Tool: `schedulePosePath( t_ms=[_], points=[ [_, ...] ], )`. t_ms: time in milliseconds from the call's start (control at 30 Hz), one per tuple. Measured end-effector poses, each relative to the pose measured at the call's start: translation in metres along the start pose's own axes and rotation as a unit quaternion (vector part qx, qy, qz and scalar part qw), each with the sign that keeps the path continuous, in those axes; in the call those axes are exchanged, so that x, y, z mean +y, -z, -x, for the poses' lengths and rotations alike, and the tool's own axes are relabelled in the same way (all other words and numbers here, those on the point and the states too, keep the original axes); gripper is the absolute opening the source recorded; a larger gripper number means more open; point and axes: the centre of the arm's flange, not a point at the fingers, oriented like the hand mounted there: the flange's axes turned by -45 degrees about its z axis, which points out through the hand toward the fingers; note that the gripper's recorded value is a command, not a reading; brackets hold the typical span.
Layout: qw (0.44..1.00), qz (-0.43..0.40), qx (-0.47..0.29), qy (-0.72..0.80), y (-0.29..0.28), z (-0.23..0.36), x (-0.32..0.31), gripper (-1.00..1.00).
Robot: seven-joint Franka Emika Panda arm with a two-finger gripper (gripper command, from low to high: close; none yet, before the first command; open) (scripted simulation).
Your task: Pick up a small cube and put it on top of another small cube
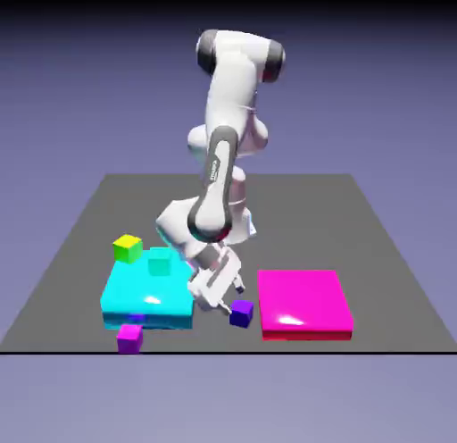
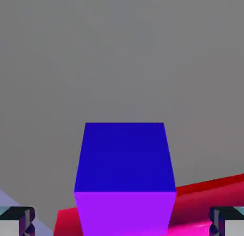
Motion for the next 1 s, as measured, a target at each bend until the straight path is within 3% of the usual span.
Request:
schedulePosePath(
  t_ms=[33, 267, 567, 833, 1000],
  points=[
    [1.0, 0.0, 0.0, 0.0, -0.007, -0.002, 0.001, -1.0],
    [1.0, -0.001, 0.0, 0.0, 0.052, 0.01, 0.0, -1.0],
    [0.996, -0.053, -0.019, -0.075, 0.193, -0.022, 0.0, -1.0],
    [0.983, -0.118, -0.003, -0.139, 0.309, -0.057, 0.044, -1.0],
    [0.982, -0.123, -0.004, -0.142, 0.287, -0.066, 0.04, -1.0]
  ],
)
